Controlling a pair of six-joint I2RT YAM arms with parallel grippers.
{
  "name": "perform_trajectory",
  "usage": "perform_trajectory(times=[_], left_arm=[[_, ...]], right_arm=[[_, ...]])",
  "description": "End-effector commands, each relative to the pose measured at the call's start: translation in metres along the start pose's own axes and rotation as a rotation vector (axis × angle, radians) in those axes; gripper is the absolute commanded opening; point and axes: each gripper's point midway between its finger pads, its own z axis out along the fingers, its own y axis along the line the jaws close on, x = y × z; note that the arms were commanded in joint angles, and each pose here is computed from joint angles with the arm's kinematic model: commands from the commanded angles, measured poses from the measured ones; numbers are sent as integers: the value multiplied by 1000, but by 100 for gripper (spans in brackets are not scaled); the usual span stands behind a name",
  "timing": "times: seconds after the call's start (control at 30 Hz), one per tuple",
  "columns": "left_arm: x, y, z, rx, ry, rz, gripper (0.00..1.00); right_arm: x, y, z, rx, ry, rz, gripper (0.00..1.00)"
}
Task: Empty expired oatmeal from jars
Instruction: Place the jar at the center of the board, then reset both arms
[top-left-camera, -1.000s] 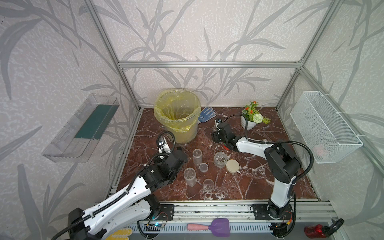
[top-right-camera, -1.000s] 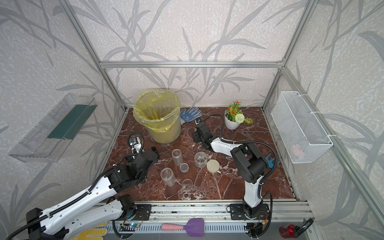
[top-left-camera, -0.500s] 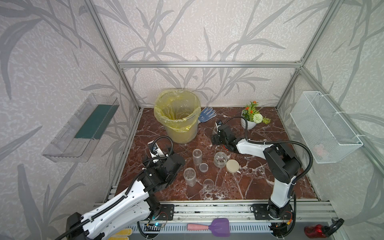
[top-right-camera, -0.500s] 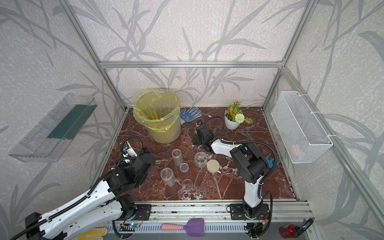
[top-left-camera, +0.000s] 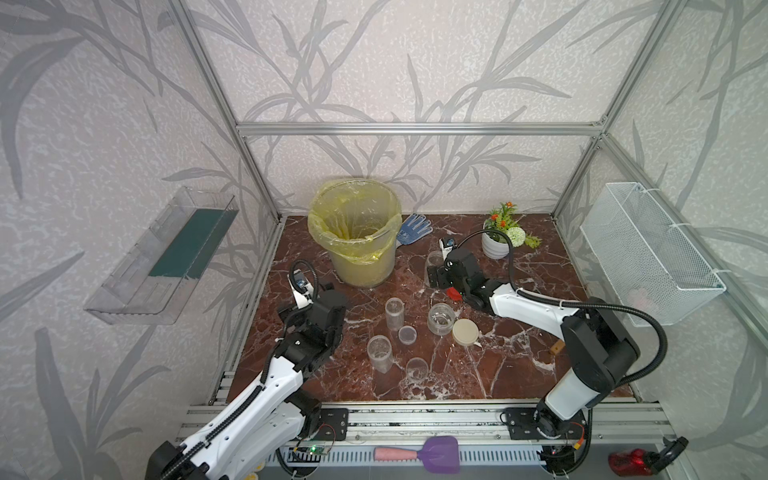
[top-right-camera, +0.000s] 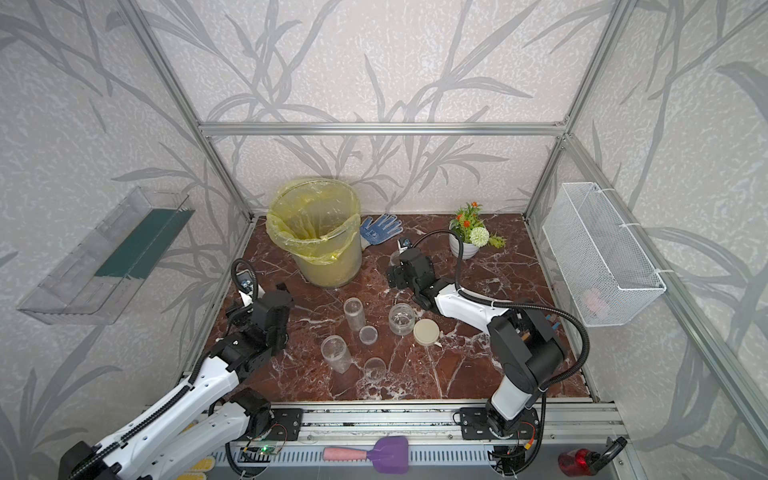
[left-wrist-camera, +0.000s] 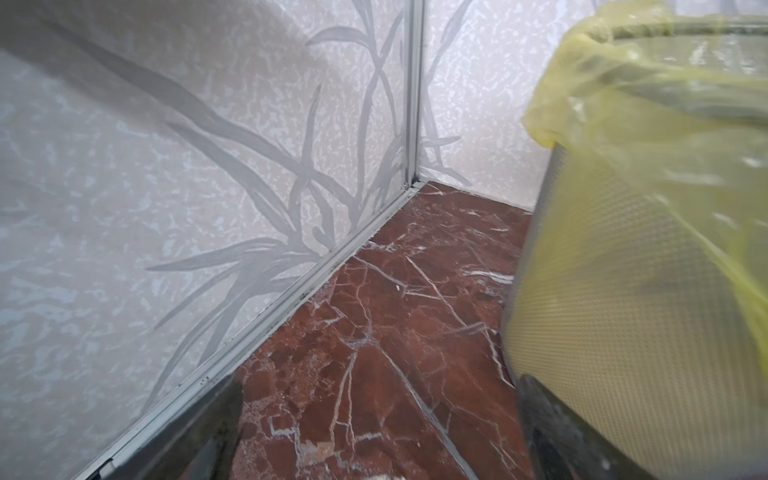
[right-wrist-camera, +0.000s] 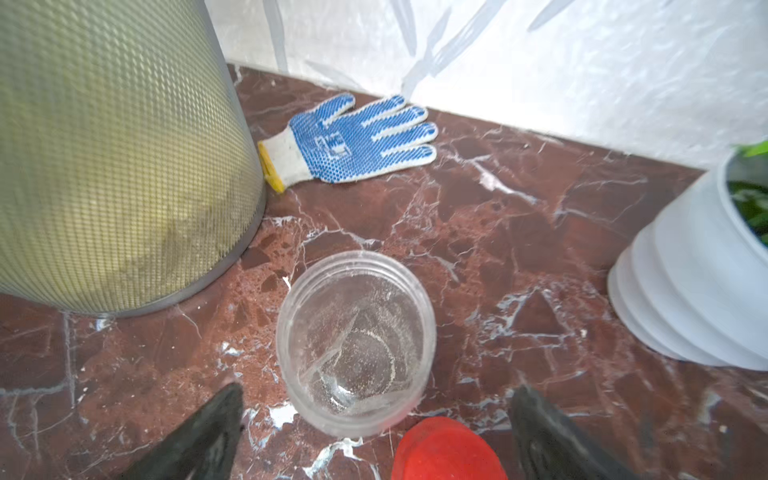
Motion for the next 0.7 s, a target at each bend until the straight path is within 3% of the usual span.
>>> perform_trajectory(times=[0.0,0.27,0.4,0.67], left_arm=[[-2,-8,19,78,-8,3,99],[48,-8,79,98,66,56,99],[62,-16,92,170,58,62,99],[66,-30,104,256,19,51,99]], right_arm=[[-13,-23,-29,84,-77,-28,99],[-26,-97,-81,172,-192,28,99],[-15,-137,-97,244,-251,54,99],[31,-172,-95,347,-270,-84,99]])
